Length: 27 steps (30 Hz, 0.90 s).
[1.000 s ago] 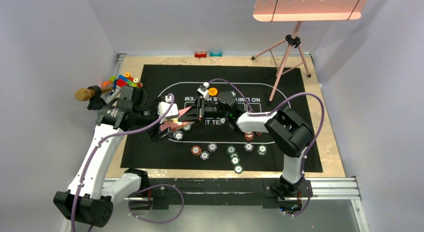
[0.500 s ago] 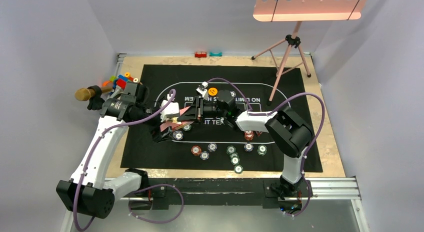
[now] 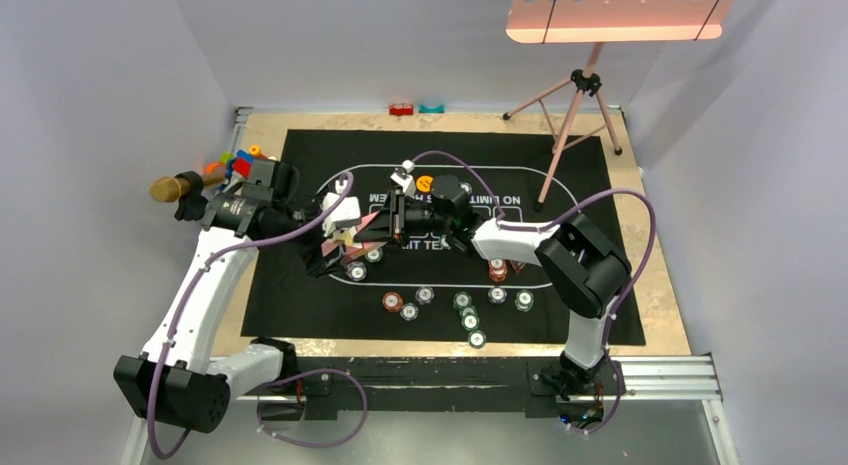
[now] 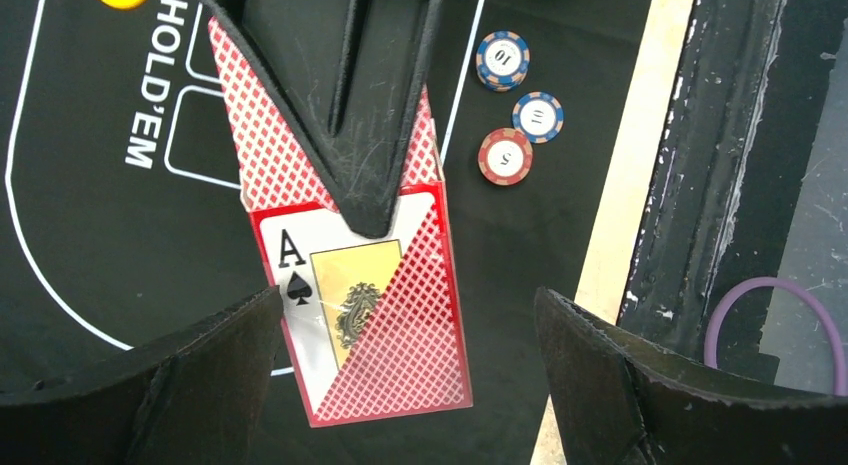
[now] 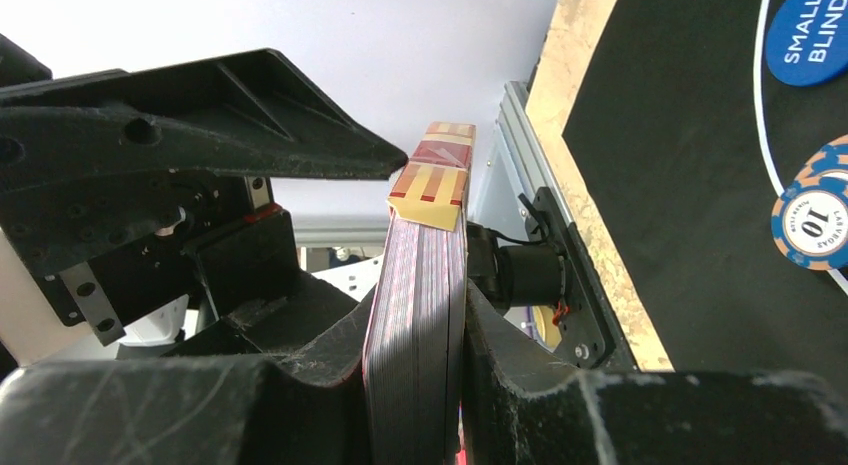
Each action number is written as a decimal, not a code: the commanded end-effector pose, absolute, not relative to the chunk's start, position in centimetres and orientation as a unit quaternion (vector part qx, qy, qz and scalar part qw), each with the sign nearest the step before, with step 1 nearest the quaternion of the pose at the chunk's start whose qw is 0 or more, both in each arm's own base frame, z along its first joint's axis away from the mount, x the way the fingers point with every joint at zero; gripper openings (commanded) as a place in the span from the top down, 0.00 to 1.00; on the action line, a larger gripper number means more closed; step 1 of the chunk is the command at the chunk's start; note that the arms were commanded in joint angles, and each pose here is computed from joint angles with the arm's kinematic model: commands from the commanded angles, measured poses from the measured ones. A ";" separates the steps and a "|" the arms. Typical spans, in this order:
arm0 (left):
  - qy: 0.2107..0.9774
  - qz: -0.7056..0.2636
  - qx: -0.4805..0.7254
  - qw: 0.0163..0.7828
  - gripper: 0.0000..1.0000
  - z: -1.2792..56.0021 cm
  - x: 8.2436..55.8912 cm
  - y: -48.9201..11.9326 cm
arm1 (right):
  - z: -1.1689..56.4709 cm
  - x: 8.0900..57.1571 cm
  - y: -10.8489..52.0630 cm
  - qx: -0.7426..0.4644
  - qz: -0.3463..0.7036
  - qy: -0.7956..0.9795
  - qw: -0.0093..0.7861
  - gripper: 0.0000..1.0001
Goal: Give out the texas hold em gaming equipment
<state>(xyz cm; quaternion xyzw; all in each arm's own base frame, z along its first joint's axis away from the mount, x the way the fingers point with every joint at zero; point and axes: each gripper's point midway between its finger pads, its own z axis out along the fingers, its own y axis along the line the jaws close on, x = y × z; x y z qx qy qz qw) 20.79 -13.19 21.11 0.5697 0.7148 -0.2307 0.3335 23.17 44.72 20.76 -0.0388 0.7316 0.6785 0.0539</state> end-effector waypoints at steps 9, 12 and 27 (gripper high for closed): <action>0.738 -0.196 0.538 0.357 0.00 21.9 23.6 -12.5 | 28.1 22.6 44.1 -0.105 0.716 0.680 0.118 0.95; 0.733 -0.218 0.549 0.337 0.00 21.7 22.5 -12.7 | 28.1 22.6 44.2 -0.105 0.717 0.679 0.118 0.95; 0.702 -0.226 0.584 0.339 0.00 20.6 20.6 -13.4 | 27.3 23.4 44.8 -0.081 0.706 0.694 0.113 0.95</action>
